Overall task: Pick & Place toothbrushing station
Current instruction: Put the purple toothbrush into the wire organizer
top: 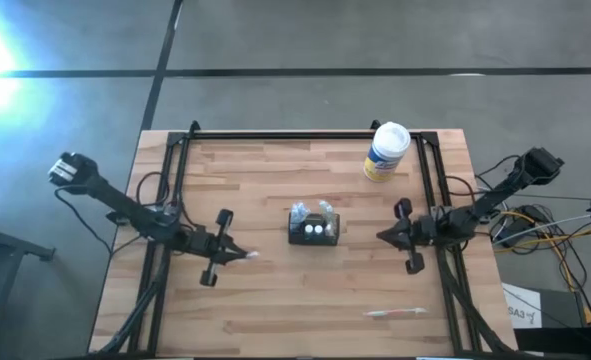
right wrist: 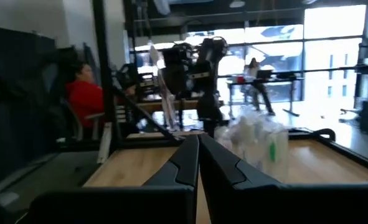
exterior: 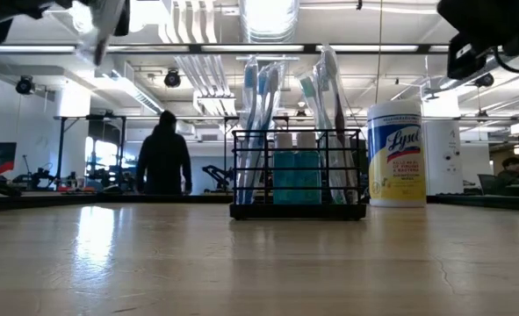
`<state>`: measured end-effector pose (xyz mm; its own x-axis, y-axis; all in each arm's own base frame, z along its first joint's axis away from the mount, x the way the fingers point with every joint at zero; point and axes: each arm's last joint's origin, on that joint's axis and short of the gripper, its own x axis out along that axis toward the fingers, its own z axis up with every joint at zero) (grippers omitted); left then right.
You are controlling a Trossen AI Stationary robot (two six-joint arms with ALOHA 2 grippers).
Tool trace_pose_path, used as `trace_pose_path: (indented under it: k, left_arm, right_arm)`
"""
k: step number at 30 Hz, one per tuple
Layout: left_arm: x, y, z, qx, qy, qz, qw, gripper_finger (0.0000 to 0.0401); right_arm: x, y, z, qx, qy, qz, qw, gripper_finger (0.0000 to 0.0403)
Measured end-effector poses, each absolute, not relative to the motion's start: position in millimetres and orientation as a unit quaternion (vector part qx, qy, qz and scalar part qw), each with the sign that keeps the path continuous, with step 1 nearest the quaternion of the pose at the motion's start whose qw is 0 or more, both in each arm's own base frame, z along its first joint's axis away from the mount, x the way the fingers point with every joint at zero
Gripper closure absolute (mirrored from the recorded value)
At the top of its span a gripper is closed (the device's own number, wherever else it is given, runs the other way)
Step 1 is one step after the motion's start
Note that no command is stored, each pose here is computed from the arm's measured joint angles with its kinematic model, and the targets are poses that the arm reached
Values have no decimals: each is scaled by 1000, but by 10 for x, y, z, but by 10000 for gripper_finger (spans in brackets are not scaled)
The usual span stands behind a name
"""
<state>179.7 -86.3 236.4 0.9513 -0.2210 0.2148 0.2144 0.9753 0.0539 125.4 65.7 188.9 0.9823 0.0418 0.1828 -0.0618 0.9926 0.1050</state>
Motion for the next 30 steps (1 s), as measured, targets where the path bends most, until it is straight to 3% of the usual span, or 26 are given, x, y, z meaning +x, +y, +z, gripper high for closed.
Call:
trace_pose_path:
  k: [6,18,30]
  left_arm:
    - [2000,-794,2565,31,-58,-90,994,401]
    - [2141,-738,2608,31,-66,-79,994,401]
    - [2454,-653,2862,65,-46,-77,994,401]
  right_arm:
    - [1462,756,2056,26,-76,-26,996,372]
    - [2129,1088,2437,-27,-65,-46,996,231]
    - [2779,972,2607,-7,-79,46,996,216]
